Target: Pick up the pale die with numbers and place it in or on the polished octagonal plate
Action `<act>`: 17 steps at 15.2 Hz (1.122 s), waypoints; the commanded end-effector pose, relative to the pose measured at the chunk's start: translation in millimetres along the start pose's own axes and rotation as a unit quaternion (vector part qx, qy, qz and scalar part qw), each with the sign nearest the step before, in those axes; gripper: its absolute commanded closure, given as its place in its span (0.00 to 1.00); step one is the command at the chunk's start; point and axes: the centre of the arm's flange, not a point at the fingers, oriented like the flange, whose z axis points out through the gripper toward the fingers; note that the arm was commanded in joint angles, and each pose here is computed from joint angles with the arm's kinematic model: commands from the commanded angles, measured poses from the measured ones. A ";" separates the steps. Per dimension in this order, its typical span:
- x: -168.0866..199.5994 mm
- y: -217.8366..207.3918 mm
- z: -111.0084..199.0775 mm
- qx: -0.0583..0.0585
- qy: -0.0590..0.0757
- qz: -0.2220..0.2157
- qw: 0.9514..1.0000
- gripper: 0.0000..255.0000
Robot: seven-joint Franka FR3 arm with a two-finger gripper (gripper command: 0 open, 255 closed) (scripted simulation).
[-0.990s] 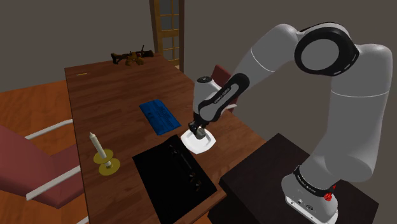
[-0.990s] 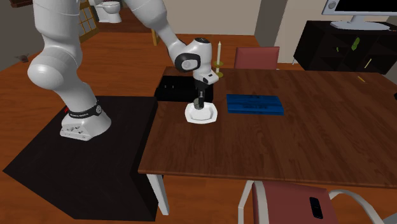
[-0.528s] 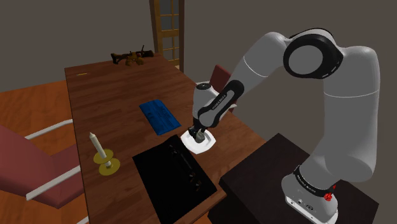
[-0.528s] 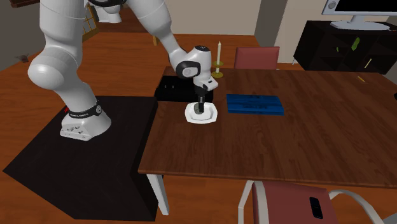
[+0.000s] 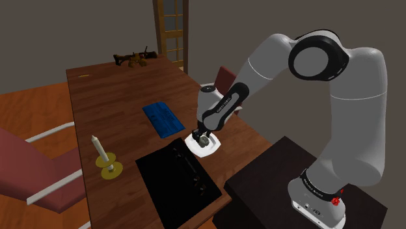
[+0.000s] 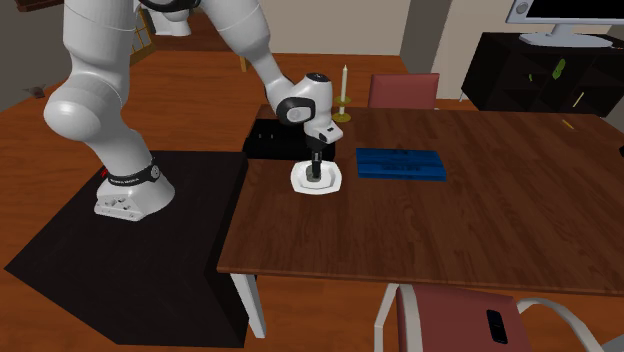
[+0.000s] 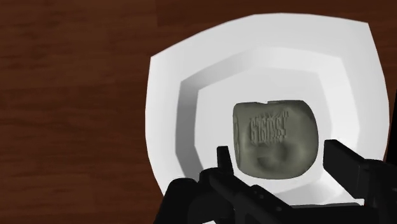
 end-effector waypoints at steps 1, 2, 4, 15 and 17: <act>0.0 0.0 0.0 0.000 0.000 0.000 1.000 0.00; 0.0 0.0 0.0 0.000 0.000 0.000 1.000 0.00; 0.0 0.0 0.0 0.000 0.000 0.000 1.000 0.00; 0.0 0.0 -50.0 0.000 0.000 0.000 1.000 0.00; 0.0 0.0 -50.0 0.000 0.000 0.000 1.000 0.00</act>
